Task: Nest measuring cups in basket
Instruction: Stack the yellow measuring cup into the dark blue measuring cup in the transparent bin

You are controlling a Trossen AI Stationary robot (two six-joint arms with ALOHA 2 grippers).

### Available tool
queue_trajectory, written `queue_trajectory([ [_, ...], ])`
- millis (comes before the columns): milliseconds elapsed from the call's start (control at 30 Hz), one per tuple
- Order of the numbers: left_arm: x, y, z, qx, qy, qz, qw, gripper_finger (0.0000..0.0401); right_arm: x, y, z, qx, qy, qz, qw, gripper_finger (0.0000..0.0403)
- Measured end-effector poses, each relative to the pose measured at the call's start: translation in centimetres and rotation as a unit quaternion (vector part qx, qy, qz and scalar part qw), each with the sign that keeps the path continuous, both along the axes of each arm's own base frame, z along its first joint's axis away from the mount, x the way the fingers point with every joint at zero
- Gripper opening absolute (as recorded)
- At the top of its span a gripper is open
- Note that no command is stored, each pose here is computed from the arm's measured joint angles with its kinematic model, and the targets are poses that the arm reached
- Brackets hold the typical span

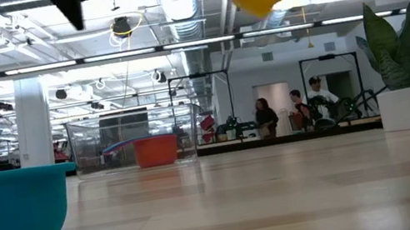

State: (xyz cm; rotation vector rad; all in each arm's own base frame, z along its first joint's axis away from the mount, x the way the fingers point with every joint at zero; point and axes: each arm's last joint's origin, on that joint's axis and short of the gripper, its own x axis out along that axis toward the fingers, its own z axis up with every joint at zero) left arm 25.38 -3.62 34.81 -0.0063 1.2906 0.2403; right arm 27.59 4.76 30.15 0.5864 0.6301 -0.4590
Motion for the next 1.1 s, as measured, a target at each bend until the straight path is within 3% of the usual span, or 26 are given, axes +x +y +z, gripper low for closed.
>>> queue_trajectory([
  [167,-2.4,-0.9,1.8,0.029,-0.049,0.023,0.998,0.0,4.4,-4.6,3.7,-0.099,-0.07,0.003,0.993,0.0007],
  [400,-4.2,-2.4,2.9,0.041,-0.103,0.055,0.992,0.0,10.3,-11.6,6.5,-0.206,-0.051,0.026,0.977,0.0007],
  [667,-4.9,-4.5,0.0,0.033,-0.101,0.098,0.99,0.0,16.3,-17.5,3.7,-0.201,0.048,0.135,0.969,0.0006],
  [933,-4.4,-5.9,-2.6,-0.002,-0.157,0.163,0.974,0.0,20.5,-19.8,0.1,-0.201,0.106,0.215,0.95,0.0006],
  [1100,-3.5,-6.2,-3.1,-0.012,-0.21,0.192,0.959,0.0,21.2,-20.0,-2.0,-0.199,0.127,0.231,0.944,0.0006],
])
